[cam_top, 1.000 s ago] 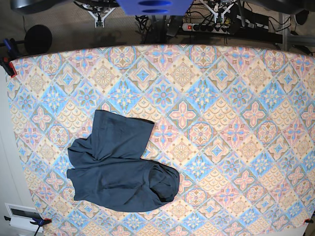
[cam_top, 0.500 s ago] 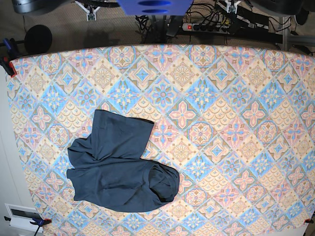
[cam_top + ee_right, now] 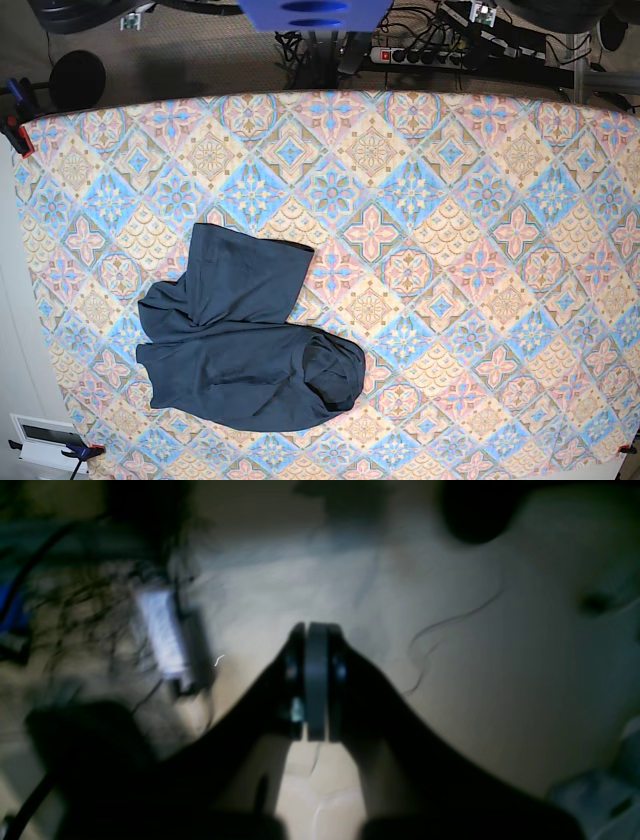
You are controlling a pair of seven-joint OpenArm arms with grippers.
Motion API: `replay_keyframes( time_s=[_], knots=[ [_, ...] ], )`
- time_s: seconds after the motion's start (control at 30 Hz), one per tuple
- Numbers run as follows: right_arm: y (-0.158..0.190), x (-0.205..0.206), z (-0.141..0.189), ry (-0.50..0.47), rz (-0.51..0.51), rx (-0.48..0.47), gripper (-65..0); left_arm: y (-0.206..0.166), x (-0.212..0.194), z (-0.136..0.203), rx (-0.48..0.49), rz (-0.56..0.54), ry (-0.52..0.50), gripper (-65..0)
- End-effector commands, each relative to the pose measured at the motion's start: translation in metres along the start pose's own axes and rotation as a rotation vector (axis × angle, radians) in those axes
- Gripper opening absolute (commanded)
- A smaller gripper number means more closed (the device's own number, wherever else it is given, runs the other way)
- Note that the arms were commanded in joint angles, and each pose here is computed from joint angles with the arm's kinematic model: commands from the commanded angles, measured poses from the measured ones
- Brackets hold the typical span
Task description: Layout the t-shirt on the table in an organized manner, then fold the t-shirt properly
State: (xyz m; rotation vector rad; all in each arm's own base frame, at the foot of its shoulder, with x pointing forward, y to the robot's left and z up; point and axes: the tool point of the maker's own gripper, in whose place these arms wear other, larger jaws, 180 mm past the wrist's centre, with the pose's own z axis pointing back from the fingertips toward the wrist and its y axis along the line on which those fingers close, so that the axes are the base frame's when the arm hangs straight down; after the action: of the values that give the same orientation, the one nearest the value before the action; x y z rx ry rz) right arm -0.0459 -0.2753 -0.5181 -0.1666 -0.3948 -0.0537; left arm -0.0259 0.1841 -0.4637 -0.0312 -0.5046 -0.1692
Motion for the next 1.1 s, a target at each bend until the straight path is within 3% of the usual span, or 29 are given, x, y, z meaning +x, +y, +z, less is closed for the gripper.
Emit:
replay_keyframes(
  time_s=[0.0,0.17,0.4,0.6,0.77,0.9,1.07],
  knots=[
    [-0.003,0.013,0.007,-0.046,-0.008,0.002,-65.0,0.001,0.017,0.008,0.001,-0.005,-0.053,-65.0],
    [-0.028,0.074,0.035,-0.213,-0.007,-0.054,-65.0,-0.001,0.08,0.024,0.002,-0.016,-0.143,-65.0],
    [-0.017,0.159,0.068,-0.441,0.018,-0.031,-65.0,-0.001,0.139,0.026,0.004,-0.032,-0.256,-65.0],
    [-0.003,0.212,0.076,-0.51,0.022,-0.004,-64.7,0.001,0.165,0.019,0.011,-0.034,-0.327,-65.0],
    [0.0,0.265,0.06,-0.521,0.011,0.0,-64.1,0.004,0.193,0.009,0.03,-0.004,-0.38,-65.0],
    [0.015,0.303,0.053,-0.522,0.046,0.039,-58.8,0.004,0.21,-0.003,0.038,0.021,-0.361,-65.0],
    [0.037,0.362,0.059,-0.621,0.058,0.085,-46.7,0.001,0.234,-0.011,0.036,0.065,-0.389,-65.0]
  ],
)
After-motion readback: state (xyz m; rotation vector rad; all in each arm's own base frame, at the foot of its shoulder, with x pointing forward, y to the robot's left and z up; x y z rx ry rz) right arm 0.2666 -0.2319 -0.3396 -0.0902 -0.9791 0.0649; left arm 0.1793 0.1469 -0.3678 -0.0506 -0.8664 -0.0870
